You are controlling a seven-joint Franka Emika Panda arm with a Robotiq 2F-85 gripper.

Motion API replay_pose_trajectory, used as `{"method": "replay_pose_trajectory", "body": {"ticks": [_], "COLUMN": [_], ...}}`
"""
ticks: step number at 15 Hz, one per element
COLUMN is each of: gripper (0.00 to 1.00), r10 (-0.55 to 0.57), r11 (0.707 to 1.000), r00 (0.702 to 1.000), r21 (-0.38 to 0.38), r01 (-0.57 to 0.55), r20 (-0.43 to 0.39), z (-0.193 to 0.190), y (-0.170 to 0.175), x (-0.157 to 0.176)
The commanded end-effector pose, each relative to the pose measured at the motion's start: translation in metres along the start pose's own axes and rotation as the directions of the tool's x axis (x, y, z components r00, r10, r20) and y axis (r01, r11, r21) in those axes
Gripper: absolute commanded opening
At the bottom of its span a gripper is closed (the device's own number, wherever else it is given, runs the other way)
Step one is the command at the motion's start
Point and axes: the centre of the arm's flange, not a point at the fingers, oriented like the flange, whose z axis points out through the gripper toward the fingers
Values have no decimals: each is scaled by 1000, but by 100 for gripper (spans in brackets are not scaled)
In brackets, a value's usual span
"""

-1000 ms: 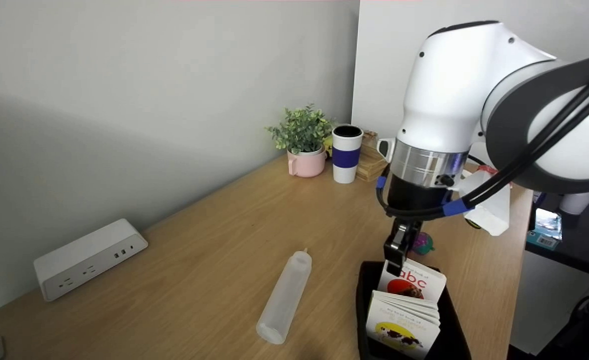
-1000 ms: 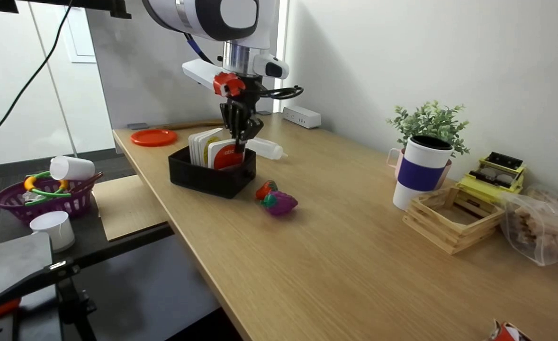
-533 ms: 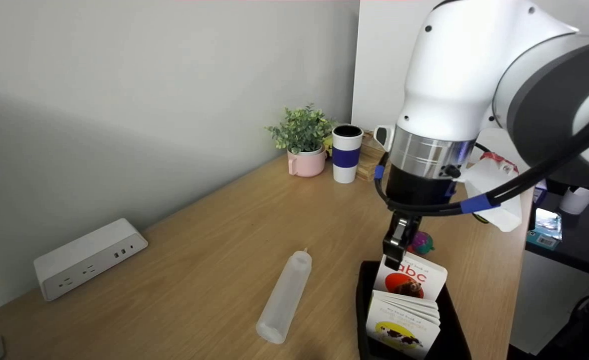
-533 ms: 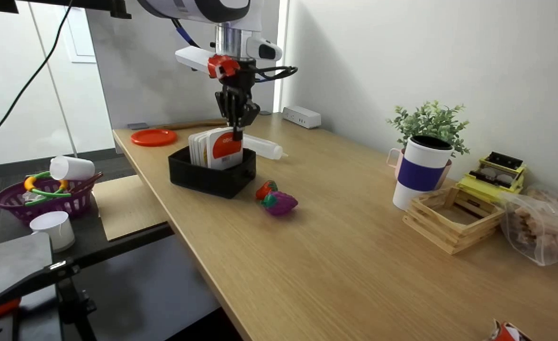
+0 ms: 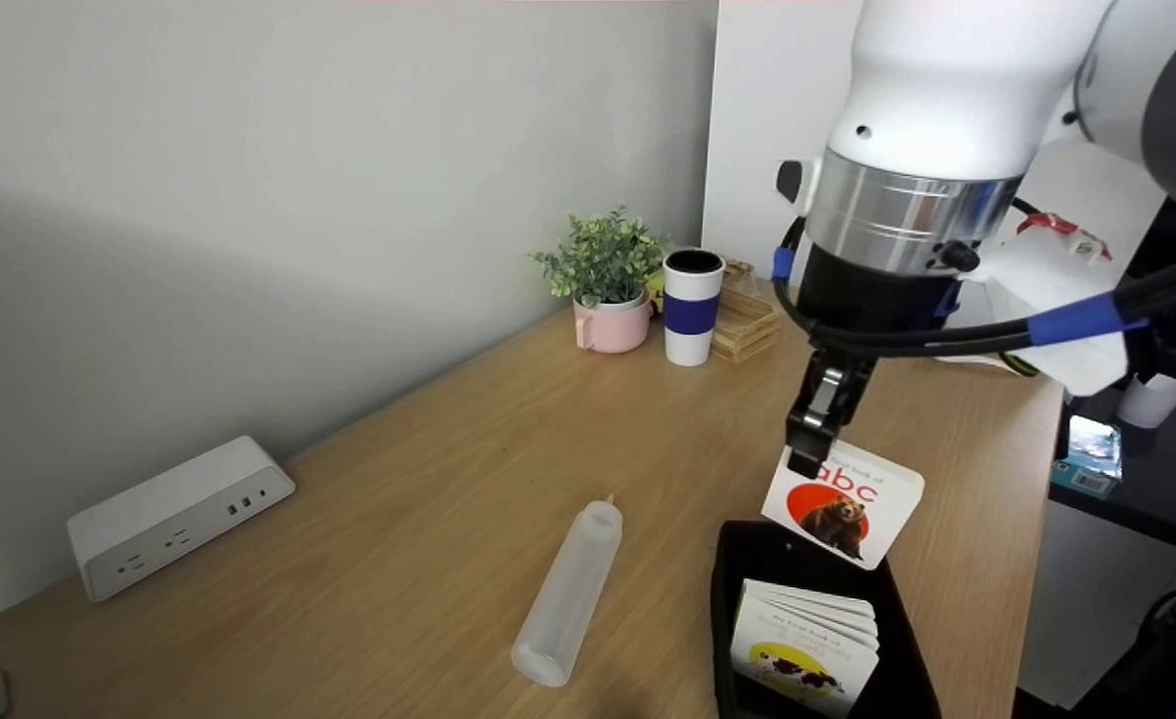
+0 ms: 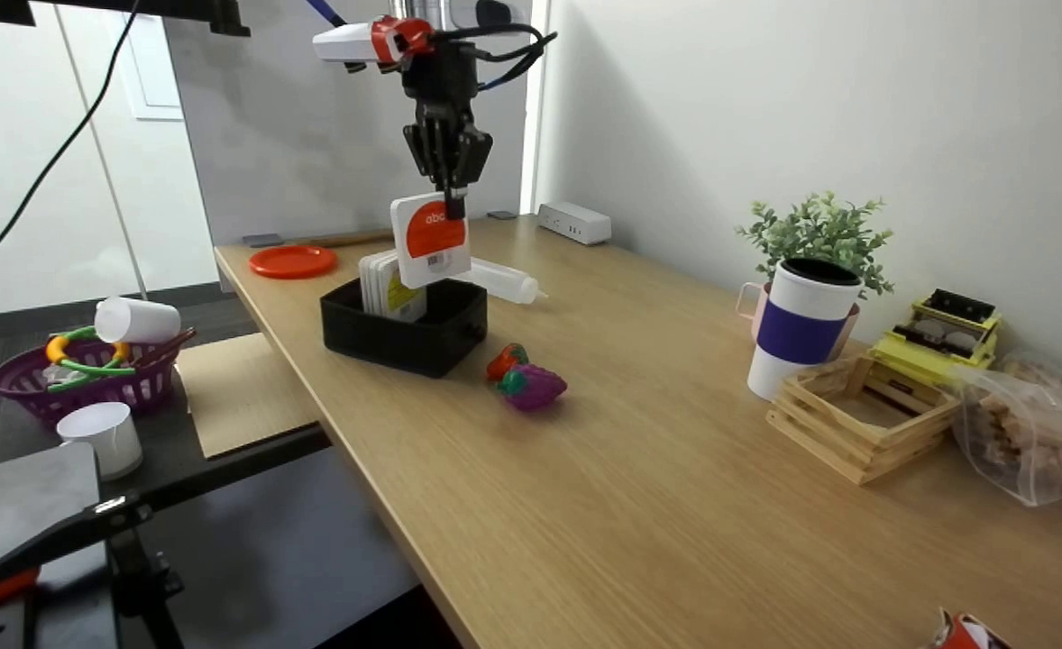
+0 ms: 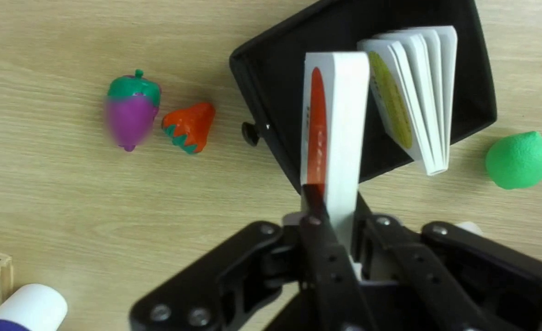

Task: Place the two books on the desk

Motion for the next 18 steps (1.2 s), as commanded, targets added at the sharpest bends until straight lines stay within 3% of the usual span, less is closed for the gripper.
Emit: {"method": "replay_pose_trajectory", "body": {"ticks": [1,6,11,13,14,18], "gripper": [4,4,4,4,14,14], "r10": [-3,35,133,126,136,134], "r11": [998,996,989,991,988,989], "r00": [1000,997,985,986,986,986], "r21": [-60,-78,-50,-31,-58,-49], "r01": [2,-41,-139,-130,-142,-139], "r20": [-19,-75,-111,-107,-96,-96], "z": [-23,-44,-54,-58,-53,-57], "y": [8,47,103,100,99,96], "x": [-1,-5,-26,-32,-12,-22]}}
